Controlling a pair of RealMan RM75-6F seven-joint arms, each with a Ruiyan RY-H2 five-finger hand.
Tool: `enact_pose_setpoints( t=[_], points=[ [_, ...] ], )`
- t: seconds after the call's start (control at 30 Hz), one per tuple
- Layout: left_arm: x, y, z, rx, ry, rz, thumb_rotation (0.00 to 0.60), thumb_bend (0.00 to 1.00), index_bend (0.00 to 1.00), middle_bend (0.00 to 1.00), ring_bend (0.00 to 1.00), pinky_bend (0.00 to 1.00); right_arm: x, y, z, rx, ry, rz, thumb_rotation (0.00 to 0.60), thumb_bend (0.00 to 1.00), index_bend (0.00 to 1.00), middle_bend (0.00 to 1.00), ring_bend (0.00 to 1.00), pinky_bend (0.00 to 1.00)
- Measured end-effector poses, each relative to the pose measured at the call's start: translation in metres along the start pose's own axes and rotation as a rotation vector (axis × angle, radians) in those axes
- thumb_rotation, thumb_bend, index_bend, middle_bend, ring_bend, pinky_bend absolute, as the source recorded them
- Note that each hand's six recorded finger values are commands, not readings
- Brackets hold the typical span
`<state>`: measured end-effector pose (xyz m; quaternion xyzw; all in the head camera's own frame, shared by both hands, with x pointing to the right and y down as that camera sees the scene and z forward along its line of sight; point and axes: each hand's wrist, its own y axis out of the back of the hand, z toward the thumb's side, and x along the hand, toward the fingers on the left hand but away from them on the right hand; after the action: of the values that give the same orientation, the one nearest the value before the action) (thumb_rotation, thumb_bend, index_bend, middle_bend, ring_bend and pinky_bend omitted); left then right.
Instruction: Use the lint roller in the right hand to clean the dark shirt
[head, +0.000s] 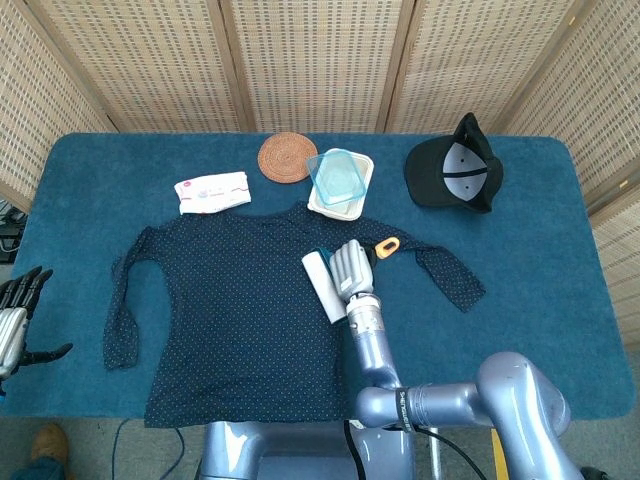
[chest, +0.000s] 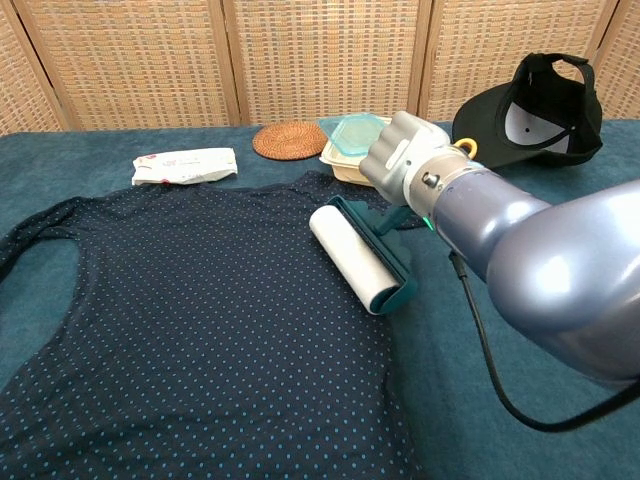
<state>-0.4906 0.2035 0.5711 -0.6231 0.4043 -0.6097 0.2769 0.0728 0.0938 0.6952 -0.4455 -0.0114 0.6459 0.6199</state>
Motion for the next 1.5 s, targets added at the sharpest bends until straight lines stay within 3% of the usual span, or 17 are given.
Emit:
enact_pose_setpoints(
  t=[0.8, 1.07, 1.5],
  points=[
    [0.0, 0.001, -0.002, -0.005, 0.002, 0.001, 0.6, 0.0, 0.0, 0.0, 0.0, 0.0, 0.056, 0.074, 0.108, -0.056, 0.214, -0.113, 0.6, 0.82, 0.75, 1.0, 1.0, 1.0],
    [0.0, 0.002, -0.003, -0.008, 0.004, 0.003, 0.6, 0.0, 0.0, 0.0, 0.0, 0.0, 0.045, 0.059, 0.097, -0.052, 0.174, -0.089, 0.6, 0.82, 0.75, 1.0, 1.0, 1.0],
    [-0.003, 0.0, 0.003, 0.002, -0.011, 0.002, 0.6, 0.0, 0.0, 0.0, 0.0, 0.0, 0.014, -0.004, 0.025, -0.047, 0.011, 0.026, 0.6, 0.82, 0.73, 1.0, 1.0, 1.0]
  ],
)
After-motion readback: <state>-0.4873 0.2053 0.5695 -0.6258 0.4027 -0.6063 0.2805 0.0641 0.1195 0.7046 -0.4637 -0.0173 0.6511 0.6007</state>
